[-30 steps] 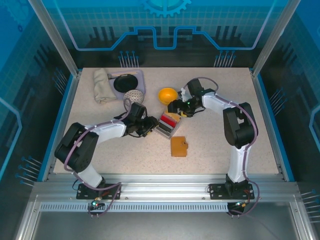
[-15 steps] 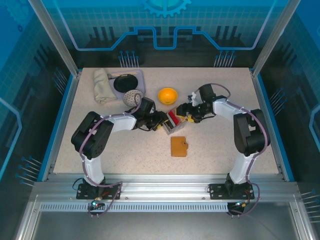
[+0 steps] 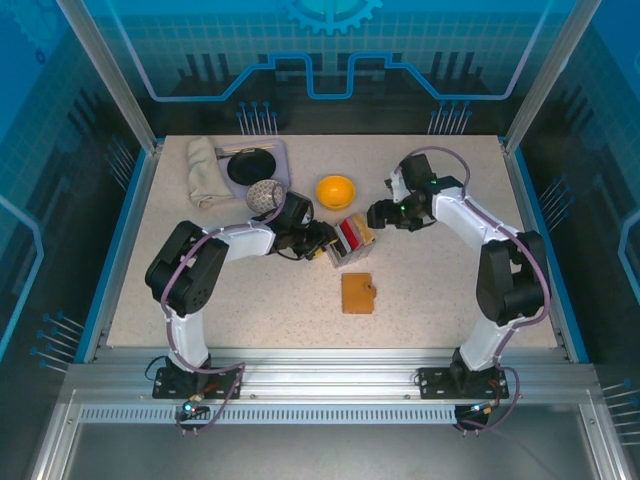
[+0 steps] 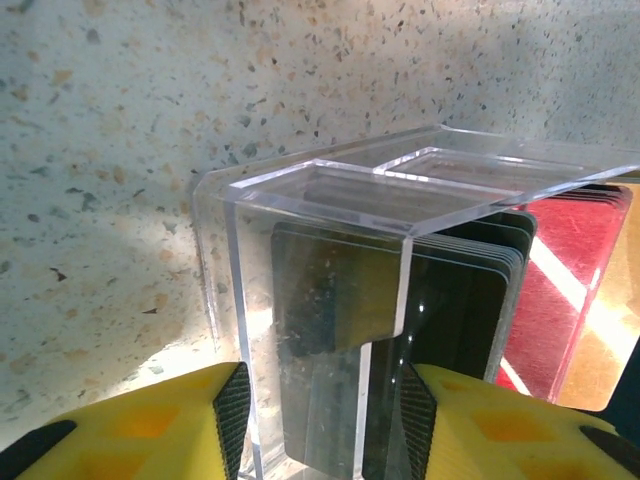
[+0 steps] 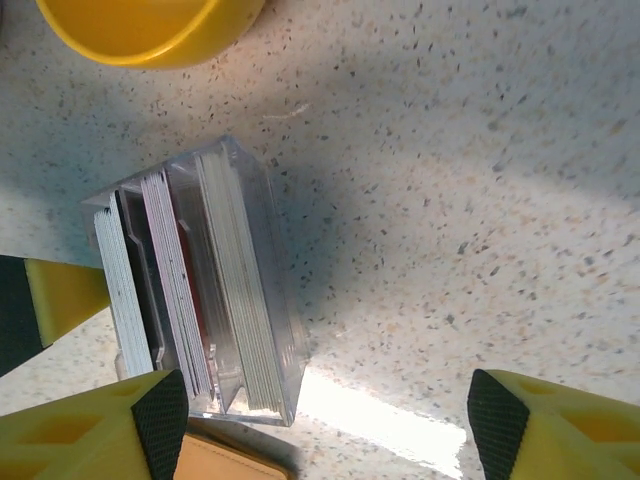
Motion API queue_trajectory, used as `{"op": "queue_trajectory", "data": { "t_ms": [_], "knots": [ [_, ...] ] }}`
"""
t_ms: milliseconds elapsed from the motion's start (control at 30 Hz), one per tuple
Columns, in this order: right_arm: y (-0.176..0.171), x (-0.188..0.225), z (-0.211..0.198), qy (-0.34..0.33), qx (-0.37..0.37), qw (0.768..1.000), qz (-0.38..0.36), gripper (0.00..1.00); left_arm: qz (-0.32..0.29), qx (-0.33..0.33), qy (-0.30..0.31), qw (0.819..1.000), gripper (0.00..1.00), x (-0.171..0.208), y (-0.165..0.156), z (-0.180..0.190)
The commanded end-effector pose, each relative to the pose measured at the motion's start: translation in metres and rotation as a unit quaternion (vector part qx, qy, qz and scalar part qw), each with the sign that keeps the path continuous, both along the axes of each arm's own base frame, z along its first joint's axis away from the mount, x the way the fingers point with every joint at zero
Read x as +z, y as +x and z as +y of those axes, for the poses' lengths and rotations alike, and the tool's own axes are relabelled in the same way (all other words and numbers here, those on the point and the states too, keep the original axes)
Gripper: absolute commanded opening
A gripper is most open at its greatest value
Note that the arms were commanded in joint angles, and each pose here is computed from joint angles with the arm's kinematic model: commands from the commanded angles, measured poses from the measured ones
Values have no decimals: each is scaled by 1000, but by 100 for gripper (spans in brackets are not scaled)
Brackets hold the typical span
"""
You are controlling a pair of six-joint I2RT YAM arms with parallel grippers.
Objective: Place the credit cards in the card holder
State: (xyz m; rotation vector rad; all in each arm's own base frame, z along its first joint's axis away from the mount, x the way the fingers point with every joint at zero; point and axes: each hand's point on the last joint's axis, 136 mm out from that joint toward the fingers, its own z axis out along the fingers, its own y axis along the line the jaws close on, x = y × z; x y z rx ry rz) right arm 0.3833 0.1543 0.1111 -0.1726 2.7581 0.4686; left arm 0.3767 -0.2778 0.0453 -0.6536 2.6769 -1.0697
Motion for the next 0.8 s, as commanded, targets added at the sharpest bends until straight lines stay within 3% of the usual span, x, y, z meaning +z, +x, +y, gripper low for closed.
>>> {"op": "queue_trajectory", "data": {
  "t_ms": [0,400,767],
  "knots": [
    [-6,4,-2,-71,36,997,-8,76,0,-3,13,1000,46,-1,-2,0],
    [2,-11,23,-146,95,985,-13,75,21,-3,21,1000,33,-13,-7,2],
    [11,-38,25,-200,115,973,10,73,28,-1,23,999,33,-20,-13,3]
  ]
}}
